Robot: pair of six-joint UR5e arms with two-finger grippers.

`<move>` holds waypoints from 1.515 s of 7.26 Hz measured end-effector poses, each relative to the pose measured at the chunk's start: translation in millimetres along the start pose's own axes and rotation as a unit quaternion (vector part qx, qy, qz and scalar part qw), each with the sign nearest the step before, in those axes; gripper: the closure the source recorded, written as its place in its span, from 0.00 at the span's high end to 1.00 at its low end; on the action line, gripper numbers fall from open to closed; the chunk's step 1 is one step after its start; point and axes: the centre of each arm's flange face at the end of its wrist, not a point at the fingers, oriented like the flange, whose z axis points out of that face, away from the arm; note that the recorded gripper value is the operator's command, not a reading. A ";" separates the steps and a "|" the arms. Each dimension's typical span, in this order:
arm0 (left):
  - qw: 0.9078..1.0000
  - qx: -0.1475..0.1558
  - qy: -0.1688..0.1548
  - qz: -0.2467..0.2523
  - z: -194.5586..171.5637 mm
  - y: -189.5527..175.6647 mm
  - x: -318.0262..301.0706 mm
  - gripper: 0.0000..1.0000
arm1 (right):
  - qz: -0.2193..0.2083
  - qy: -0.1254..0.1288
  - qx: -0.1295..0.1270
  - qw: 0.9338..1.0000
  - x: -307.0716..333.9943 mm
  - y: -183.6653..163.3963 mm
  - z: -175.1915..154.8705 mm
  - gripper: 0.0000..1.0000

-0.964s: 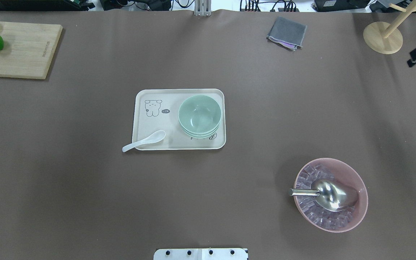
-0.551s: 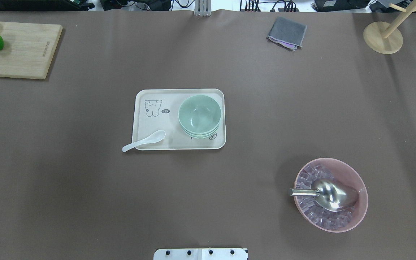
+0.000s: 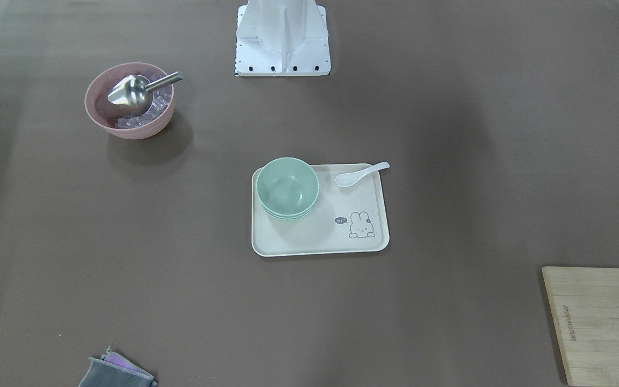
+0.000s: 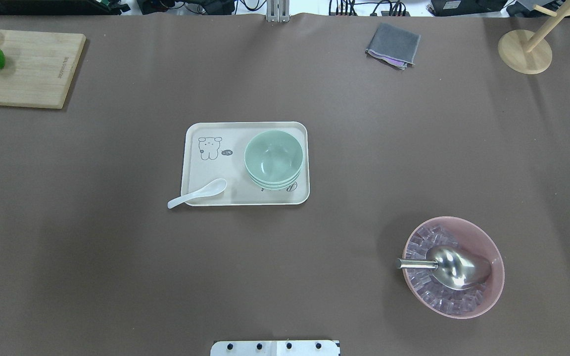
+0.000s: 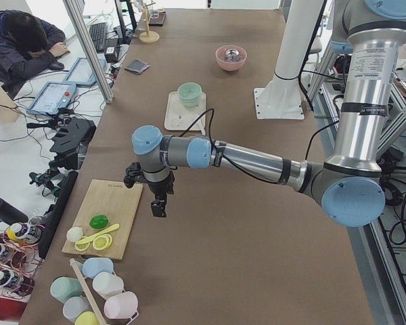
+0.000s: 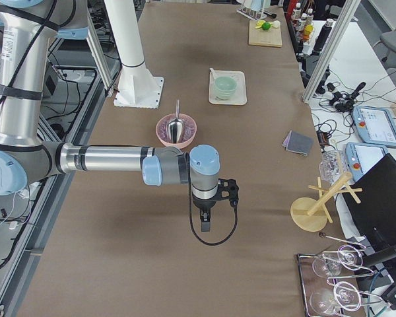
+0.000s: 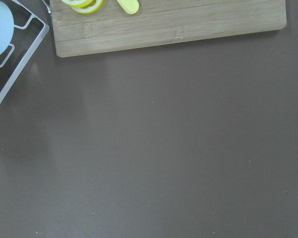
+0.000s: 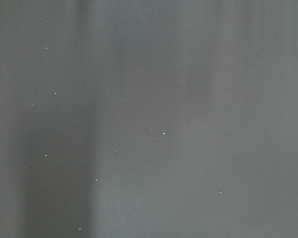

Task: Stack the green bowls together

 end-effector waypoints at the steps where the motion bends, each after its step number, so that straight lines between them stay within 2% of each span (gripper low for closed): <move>1: 1.000 0.007 -0.003 0.003 -5.5 10.1 -0.2 0.98 | 0.000 -0.007 -0.001 1.000 -1.2 1.4 0.4 1.00; 3: 1.000 0.019 -0.005 0.013 -9.2 19.2 1.3 0.98 | 0.000 -0.013 -0.001 1.000 -1.9 2.3 0.7 1.00; 6: 1.000 0.006 -0.005 0.001 5.7 40.0 -11.0 0.98 | 0.001 -0.017 -0.004 1.000 -1.9 3.0 2.6 1.00; 11: 1.000 0.002 -0.004 -0.002 8.8 43.8 -13.3 0.98 | 0.001 -0.024 -0.004 1.000 -4.0 2.5 3.3 1.00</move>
